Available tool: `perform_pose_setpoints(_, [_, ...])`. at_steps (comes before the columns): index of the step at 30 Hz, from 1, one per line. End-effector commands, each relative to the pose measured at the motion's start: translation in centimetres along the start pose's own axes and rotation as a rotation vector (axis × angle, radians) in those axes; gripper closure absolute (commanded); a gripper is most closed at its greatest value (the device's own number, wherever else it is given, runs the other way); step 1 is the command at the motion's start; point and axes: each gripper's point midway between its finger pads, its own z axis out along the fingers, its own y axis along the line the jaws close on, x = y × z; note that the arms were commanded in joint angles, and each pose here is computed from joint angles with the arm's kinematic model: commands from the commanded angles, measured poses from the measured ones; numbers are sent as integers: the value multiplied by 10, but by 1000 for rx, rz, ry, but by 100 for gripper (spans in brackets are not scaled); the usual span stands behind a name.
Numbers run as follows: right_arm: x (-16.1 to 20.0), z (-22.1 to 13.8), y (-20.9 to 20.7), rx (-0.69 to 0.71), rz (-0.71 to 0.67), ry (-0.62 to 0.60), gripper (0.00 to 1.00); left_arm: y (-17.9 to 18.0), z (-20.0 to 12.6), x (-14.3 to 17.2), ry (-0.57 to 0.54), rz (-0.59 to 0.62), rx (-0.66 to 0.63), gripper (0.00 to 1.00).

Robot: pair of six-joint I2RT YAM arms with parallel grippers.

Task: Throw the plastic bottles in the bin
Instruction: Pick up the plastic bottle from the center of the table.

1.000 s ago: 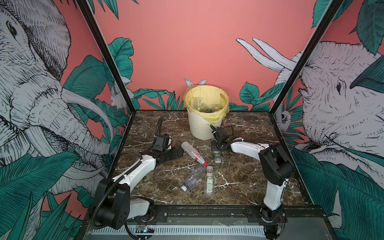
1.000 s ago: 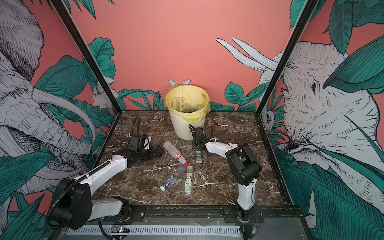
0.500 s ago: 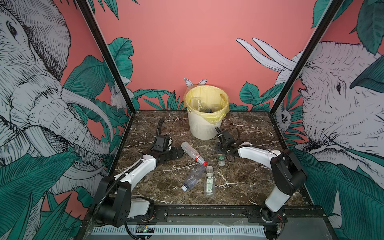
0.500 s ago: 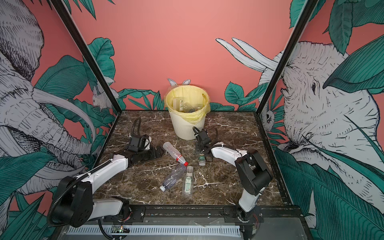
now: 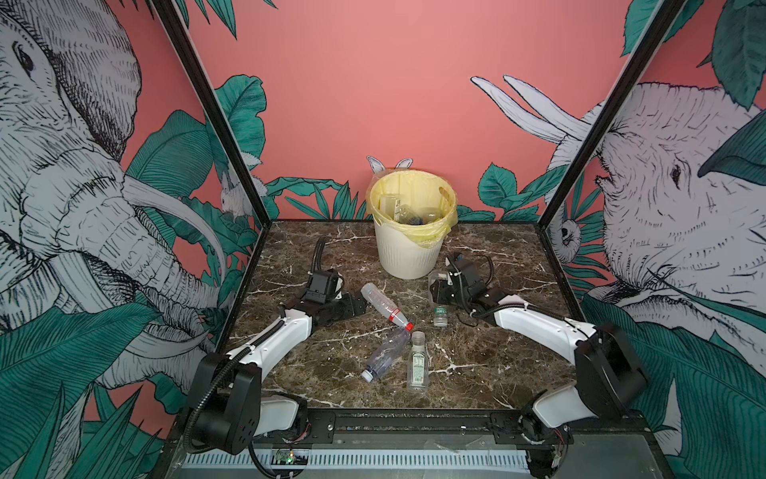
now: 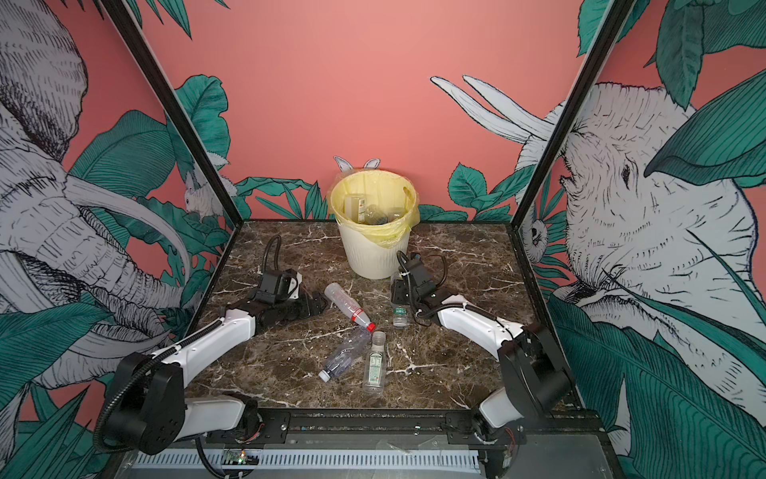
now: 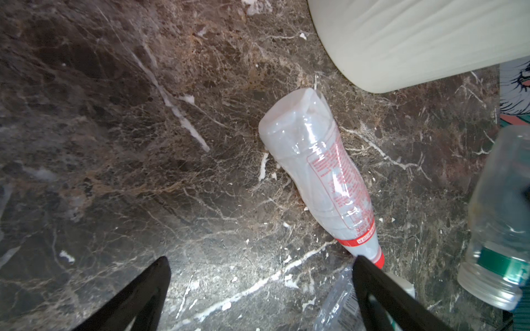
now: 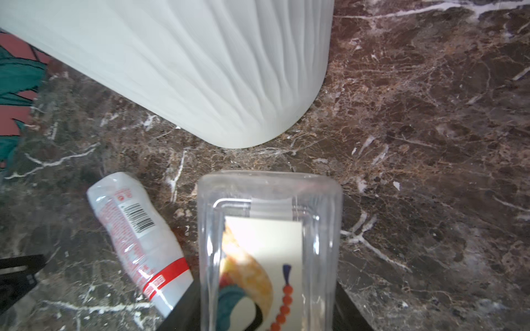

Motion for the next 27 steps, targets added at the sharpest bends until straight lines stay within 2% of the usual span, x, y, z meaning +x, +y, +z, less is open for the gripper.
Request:
perform_pose_setpoints(1, [-27, -17, 15, -81, 34, -111, 53, -4, -4, 0, -21, -18, 37, 1])
perform_pose_setpoints(16, [-66, -68, 41, -222, 46, -265, 53, -13, -2, -9, -28, -9, 64, 1])
perform_pose_setpoints(20, [-79, -83, 43, -248, 56, -343, 53, -26, -3, -15, -33, -38, 124, 1])
perform_pose_setpoints(27, [-92, -100, 50, -286, 47, -393, 52, -34, 0, -23, -30, -32, 148, 1])
